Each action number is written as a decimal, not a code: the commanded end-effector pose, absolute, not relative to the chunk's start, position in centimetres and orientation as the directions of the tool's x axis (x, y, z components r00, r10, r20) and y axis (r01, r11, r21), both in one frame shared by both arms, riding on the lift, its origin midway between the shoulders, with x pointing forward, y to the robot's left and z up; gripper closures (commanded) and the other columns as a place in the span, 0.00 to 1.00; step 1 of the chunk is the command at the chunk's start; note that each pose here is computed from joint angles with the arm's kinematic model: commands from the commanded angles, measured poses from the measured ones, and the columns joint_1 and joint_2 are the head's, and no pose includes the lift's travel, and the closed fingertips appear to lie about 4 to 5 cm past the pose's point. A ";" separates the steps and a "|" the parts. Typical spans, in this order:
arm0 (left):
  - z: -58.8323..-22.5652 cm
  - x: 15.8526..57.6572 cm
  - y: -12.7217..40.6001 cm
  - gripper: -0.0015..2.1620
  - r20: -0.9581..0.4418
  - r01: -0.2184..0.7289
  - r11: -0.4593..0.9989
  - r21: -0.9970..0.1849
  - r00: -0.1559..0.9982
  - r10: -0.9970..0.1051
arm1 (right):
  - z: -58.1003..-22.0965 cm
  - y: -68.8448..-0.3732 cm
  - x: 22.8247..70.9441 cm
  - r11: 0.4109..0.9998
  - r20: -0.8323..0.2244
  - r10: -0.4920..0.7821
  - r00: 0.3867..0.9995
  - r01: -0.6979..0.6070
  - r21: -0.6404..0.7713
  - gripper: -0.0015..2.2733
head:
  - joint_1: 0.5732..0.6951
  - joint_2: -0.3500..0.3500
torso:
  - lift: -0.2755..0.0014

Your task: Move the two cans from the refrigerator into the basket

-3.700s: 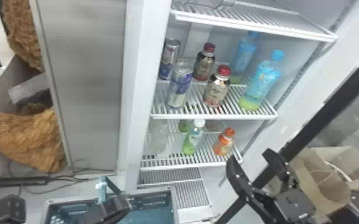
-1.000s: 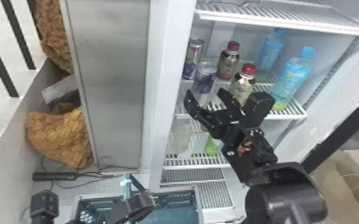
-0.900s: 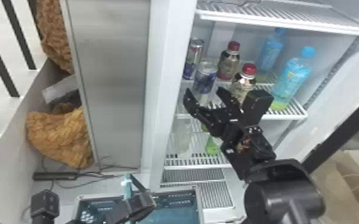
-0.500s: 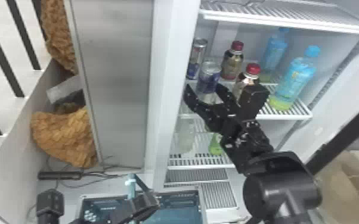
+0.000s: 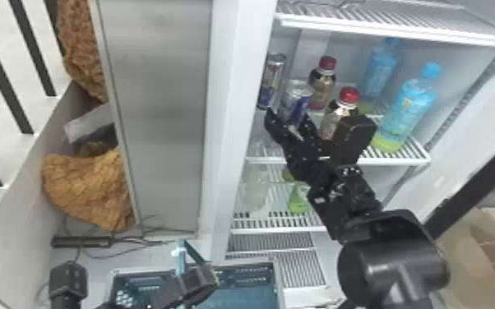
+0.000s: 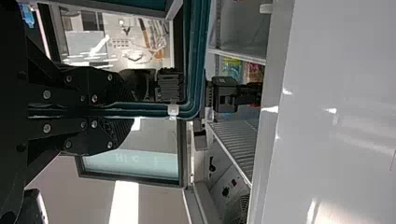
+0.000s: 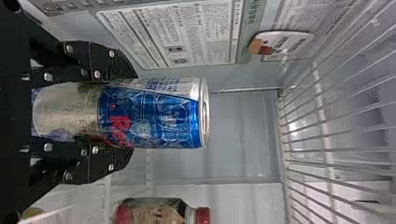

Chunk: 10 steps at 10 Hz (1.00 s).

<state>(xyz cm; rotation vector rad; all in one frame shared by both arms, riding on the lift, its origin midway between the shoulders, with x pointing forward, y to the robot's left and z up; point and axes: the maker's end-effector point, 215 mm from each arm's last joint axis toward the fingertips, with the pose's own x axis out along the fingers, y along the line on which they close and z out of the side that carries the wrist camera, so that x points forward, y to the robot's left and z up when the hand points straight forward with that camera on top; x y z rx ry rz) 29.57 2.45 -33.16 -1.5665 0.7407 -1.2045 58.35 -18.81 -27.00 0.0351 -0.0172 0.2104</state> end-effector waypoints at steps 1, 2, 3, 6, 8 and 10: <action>-33.2 29.6 2.5 0.55 0.340 0.095 -0.327 -0.940 0.320 -0.884 | -26.3 -18.7 57.6 0.977 0.033 0.211 0.977 -0.212 0.022 0.54 | 1.00 0.21 | 0.88; -33.1 29.6 2.4 0.55 0.341 0.097 -0.328 -0.940 0.318 -0.885 | -25.8 -18.5 56.4 0.976 0.037 0.218 0.975 -0.219 0.022 0.54 | 1.00 0.20 | 0.88; -33.1 29.7 2.5 0.55 0.341 0.098 -0.327 -0.940 0.320 -0.884 | -25.7 -18.2 54.5 0.973 0.004 0.229 0.973 -0.229 0.022 0.54 | 1.00 0.20 | 0.88; -33.2 29.6 2.5 0.55 0.340 0.095 -0.327 -0.940 0.320 -0.884 | -26.5 -16.2 48.4 0.958 -0.100 0.286 0.953 -0.281 0.063 0.54 | 1.00 0.21 | 0.88; -33.1 29.6 2.3 0.55 0.340 0.096 -0.327 -0.940 0.316 -0.886 | -27.7 -15.0 44.8 0.945 -0.173 0.325 0.930 -0.310 0.107 0.54 | 1.00 0.22 | 0.88; -33.2 29.5 2.4 0.55 0.338 0.096 -0.325 -0.941 0.317 -0.886 | -28.0 -14.5 41.9 0.937 -0.220 0.346 0.912 -0.323 0.138 0.54 | 1.00 0.22 | 0.88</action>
